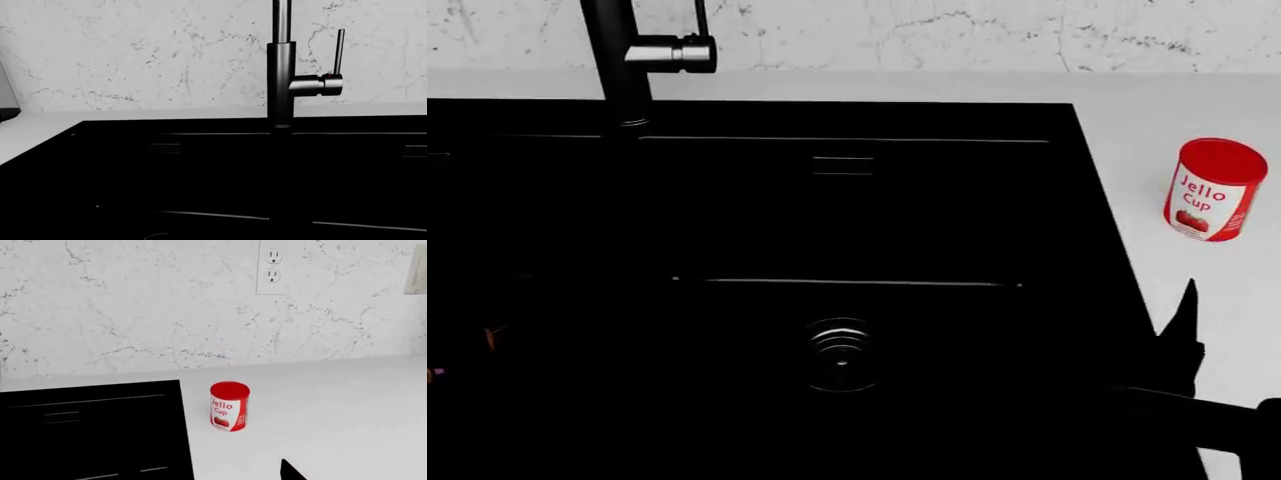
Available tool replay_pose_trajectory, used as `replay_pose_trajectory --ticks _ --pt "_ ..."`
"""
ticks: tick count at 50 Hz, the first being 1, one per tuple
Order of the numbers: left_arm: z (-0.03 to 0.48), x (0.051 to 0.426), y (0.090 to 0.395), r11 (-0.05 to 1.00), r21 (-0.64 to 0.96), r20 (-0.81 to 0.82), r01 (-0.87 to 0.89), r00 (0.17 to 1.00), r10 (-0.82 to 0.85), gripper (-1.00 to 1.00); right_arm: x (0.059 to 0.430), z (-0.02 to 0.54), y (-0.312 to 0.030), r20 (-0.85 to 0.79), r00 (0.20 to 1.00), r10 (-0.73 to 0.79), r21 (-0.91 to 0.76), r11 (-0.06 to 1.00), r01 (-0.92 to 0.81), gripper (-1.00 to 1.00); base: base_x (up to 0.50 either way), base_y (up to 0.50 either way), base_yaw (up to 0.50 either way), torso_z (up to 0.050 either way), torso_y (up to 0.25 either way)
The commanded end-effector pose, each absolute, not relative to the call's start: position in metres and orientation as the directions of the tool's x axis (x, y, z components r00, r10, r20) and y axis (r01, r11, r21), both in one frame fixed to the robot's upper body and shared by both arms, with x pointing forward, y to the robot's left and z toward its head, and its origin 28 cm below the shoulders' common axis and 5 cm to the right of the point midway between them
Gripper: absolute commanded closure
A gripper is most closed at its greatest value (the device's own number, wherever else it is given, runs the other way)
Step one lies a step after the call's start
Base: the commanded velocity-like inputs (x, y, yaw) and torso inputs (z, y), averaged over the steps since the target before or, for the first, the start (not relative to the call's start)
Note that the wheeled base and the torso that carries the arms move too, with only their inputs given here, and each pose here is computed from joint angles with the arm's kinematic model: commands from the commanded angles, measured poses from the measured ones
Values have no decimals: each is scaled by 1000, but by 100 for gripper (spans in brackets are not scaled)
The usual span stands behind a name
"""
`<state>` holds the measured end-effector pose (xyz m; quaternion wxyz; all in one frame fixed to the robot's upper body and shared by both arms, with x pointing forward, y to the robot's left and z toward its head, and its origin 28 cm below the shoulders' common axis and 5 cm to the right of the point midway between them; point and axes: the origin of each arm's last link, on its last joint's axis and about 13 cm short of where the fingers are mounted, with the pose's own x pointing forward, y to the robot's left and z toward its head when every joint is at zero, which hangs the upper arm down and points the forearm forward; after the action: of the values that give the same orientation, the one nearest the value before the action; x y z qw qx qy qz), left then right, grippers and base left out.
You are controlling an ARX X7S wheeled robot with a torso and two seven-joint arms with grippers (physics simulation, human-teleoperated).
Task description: Pick the scallop from the counter and place it in the sink
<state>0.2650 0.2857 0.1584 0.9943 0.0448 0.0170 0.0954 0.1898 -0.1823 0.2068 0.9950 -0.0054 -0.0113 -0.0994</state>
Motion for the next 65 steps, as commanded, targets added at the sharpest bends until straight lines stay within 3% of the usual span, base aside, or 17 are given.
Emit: replay_pose_trajectory --ticks 1,26,65 --pt "155 265 288 977 90 -27 -194 980 197 -100 180 213 -189 -3 970 -244 -2 970 244 -100 0 0 0 0 0" --pt "155 264 288 975 98 -25 -198 979 201 -100 153 237 -202 -88 933 -349 -19 937 349 -100 0 0 0 0 0" --pt "148 263 286 976 99 -44 -195 979 200 -100 133 229 -219 -256 899 -356 -28 932 361 -100 0 0 0 0 0"
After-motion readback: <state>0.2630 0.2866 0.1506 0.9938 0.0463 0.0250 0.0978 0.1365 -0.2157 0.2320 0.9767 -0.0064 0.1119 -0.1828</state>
